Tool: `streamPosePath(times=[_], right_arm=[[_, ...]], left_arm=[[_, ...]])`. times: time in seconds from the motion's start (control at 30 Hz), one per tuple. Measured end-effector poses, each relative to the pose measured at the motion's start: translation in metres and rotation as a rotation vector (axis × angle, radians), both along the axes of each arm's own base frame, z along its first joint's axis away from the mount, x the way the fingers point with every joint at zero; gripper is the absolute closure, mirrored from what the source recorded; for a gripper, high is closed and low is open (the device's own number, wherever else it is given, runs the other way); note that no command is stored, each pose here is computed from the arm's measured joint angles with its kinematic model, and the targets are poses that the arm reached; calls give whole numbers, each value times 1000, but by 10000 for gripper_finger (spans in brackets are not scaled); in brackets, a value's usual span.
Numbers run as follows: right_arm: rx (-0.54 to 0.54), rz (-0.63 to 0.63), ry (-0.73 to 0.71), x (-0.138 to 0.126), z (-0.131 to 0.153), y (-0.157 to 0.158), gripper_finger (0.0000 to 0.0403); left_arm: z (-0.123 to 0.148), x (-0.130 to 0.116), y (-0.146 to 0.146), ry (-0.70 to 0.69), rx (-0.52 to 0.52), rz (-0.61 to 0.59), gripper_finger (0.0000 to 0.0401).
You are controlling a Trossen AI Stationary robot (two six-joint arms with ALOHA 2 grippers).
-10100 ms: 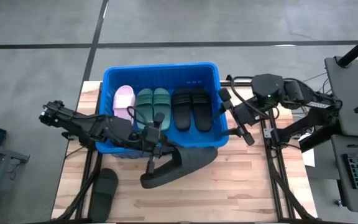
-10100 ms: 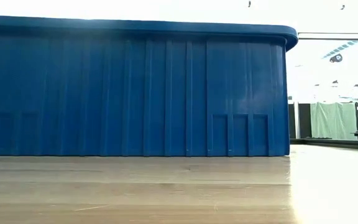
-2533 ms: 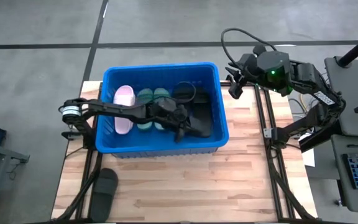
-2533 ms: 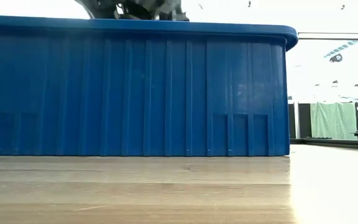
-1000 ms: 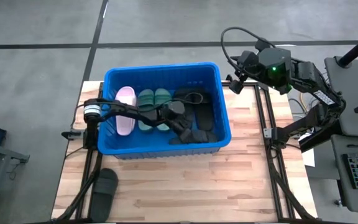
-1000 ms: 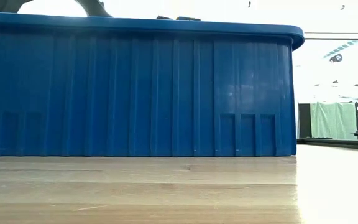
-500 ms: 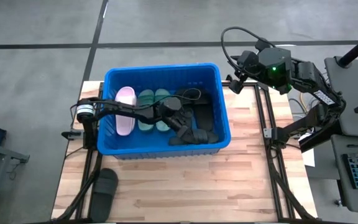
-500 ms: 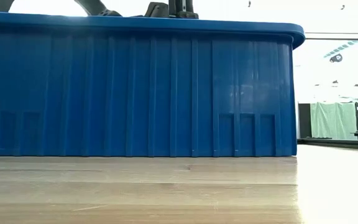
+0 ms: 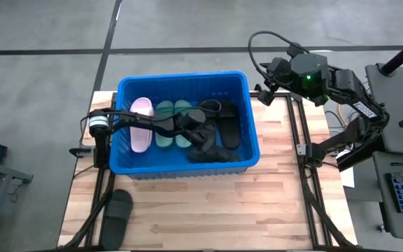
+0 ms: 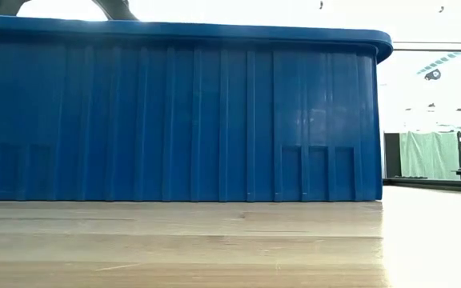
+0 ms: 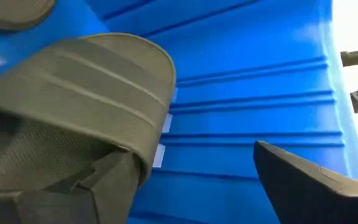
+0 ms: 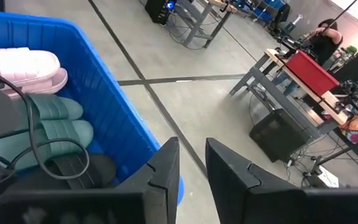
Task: Pick and place slides into bin
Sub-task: Put the black slide into the blue bin
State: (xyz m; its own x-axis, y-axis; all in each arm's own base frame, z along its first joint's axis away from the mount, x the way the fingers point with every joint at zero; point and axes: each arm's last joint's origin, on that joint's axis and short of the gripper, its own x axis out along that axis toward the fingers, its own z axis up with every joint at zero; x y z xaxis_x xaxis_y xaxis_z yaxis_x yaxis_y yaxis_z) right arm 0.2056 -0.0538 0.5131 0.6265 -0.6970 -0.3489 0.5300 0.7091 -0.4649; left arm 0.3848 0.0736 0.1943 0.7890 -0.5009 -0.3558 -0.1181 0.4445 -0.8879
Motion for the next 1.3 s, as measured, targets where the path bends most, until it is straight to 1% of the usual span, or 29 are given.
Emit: streamPosePath(times=[0.07,0.17,0.3,0.43,0.57,0.63,0.73,0.87,1.0,1.07,1.17,1.3], right_arm=[[-7,4,8,0,0,0,332],[-11,5,12,0,0,0,327],[-16,-1,14,0,0,0,324],[-19,-8,15,0,0,0,326],[-19,-9,15,0,0,0,332],[-19,-9,15,0,0,0,335],[-19,-9,15,0,0,0,334],[-18,-9,15,0,0,0,328],[-19,-9,15,0,0,0,324],[-18,-10,14,0,0,0,324],[-17,-10,7,0,0,0,327],[-10,-18,-59,-2,5,0,334]], left_arm=[[0,1,0,27,-22,31,109],[0,2,-2,44,-12,85,109],[-2,1,0,99,19,158,109],[10,1,1,103,63,203,109],[23,2,-1,117,142,205,109],[31,5,-3,99,164,197,109],[38,7,-6,102,167,185,109],[47,11,-8,65,170,180,108],[51,10,-8,50,153,159,108],[56,9,-7,23,135,138,108],[72,5,-7,-71,116,92,108],[109,-2,-7,-296,133,55,108]])
